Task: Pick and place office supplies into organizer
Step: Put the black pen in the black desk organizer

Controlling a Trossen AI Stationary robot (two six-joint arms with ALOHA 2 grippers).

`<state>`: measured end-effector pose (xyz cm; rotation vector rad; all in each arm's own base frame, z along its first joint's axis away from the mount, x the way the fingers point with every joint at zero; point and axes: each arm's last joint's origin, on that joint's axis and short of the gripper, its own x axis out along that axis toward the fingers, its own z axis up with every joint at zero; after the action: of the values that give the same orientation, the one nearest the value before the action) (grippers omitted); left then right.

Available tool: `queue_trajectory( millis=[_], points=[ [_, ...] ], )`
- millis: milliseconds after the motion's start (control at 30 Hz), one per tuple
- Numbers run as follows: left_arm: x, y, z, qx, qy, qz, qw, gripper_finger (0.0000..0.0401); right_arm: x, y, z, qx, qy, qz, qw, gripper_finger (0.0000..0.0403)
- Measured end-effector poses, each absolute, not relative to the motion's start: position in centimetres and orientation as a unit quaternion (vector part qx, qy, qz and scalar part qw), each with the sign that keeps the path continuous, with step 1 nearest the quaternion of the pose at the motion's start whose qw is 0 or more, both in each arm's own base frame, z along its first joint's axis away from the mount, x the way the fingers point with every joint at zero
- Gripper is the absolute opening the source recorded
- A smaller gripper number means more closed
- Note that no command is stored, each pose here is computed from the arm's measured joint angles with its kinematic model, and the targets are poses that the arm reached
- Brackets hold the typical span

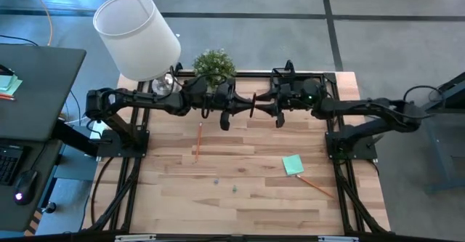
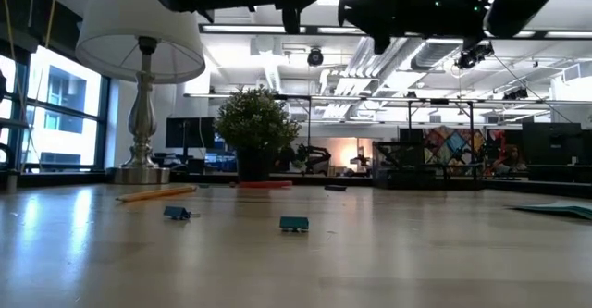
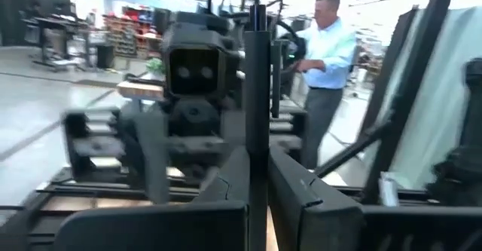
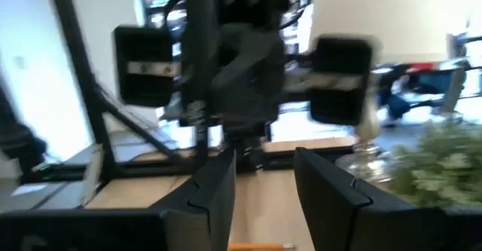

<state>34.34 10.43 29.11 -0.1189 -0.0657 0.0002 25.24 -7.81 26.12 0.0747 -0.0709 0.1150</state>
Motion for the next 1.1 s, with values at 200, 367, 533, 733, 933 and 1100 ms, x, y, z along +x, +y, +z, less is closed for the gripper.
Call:
queue_trajectory(
  millis=[200,367,533,733,933,1100],
  points=[
    [34.6,10.4,28.6,-0.054,-0.022,-0.006,0.998,0.0005,26.5,-7.6,26.2,0.041,-0.019,0.116,0.992,0.0129],
    [34.7,10.1,28.6,-0.047,-0.022,-0.009,0.999,0.0005,26.4,-7.5,26.4,0.037,-0.018,0.113,0.993,0.0129],
    [34.8,10.1,28.2,-0.039,-0.008,-0.010,0.999,0.0005,26.2,-8.0,25.6,0.033,0.021,0.115,0.993,0.0129],
    [34.7,10.0,27.4,-0.029,0.032,-0.017,0.999,0.0005,25.4,-9.6,25.2,0.051,0.043,0.138,0.988,0.0129],
    [34.7,10.0,27.3,-0.028,0.039,-0.018,0.999,0.0005,24.9,-9.7,24.7,0.072,0.067,0.220,0.970,0.0129],
    [34.7,10.0,27.4,-0.027,0.037,-0.018,0.999,0.0005,24.9,-9.5,24.6,0.052,0.062,0.242,0.967,0.0129]
  ],
)
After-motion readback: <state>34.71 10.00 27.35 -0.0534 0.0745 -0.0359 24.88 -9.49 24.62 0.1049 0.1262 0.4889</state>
